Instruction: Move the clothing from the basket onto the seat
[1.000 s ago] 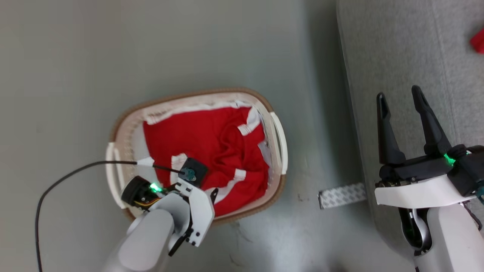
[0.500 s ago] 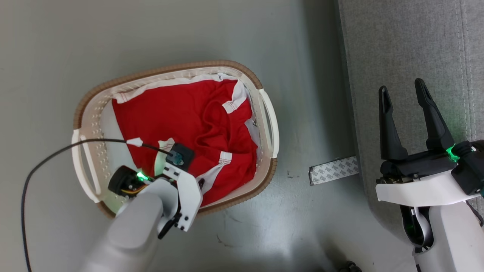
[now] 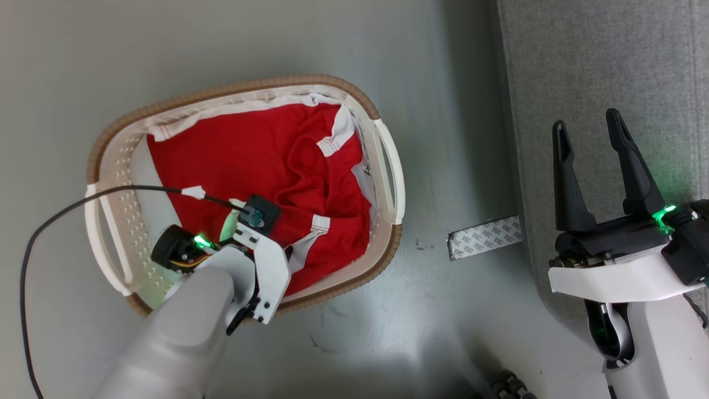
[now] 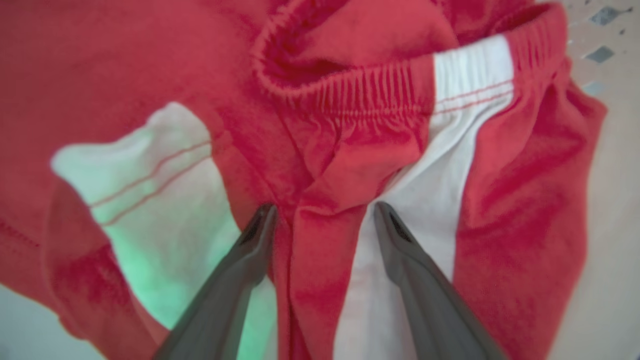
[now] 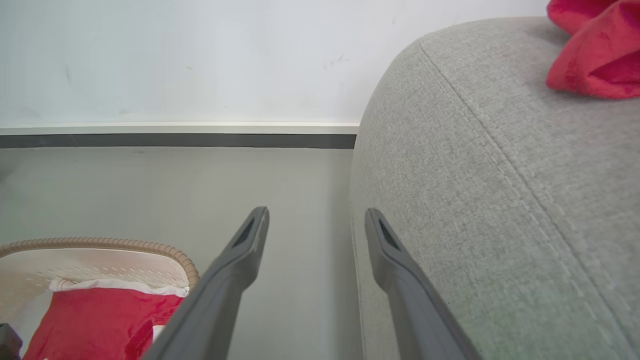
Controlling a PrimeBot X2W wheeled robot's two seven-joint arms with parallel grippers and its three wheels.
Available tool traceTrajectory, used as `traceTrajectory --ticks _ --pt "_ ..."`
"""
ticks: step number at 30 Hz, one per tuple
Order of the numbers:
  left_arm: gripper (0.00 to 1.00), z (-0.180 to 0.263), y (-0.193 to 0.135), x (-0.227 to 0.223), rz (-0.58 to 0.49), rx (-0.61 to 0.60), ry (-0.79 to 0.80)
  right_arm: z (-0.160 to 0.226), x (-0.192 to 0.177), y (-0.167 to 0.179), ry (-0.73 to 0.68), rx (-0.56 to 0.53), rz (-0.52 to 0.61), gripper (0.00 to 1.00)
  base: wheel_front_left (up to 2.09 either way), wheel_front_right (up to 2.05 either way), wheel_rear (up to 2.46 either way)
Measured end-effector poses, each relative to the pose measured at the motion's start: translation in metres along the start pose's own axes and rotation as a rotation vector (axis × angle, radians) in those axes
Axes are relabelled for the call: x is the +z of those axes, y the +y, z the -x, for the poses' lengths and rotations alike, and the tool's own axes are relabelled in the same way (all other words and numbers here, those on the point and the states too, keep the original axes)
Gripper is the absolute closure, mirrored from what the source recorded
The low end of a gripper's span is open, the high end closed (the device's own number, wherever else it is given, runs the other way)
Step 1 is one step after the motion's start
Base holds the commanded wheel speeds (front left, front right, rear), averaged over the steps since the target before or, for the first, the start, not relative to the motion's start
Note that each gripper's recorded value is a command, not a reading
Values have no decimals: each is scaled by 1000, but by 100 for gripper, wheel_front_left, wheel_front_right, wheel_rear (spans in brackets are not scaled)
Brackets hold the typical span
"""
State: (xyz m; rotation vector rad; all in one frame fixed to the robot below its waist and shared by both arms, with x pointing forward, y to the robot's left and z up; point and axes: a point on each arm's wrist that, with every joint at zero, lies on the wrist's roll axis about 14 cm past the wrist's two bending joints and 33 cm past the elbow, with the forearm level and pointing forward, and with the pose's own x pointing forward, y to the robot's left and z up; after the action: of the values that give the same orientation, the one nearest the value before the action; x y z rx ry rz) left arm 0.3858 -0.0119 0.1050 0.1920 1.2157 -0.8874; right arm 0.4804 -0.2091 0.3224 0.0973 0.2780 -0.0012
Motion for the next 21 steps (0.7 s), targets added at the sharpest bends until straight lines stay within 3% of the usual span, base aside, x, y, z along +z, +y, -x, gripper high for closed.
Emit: traceTrajectory --ticks 2,3,4,6,13,21 --pt "0 -3 -1 -3 -3 -6 9 -1 -3 0 4 1 1 0 0 0 0" --pt "18 -4 -2 -3 -8 -10 6 -1 -4 0 7 1 3 0 0 0 0" --pt "56 -5 -3 -4 -12 -12 5 -1 -5 0 9 1 6 0 0 0 0" --pt "100 -6 -4 -3 -24 -16 2 -2 -6 -1 11 -1 8 0 0 0 0" --pt "100 3 -14 12 -11 -26 -58 -1 4 -3 -10 -12 12 0 0 0 0" --pt "100 48 -23 47 62 9 -233 18 39 0 -73 -14 -1 0 0 0 0"
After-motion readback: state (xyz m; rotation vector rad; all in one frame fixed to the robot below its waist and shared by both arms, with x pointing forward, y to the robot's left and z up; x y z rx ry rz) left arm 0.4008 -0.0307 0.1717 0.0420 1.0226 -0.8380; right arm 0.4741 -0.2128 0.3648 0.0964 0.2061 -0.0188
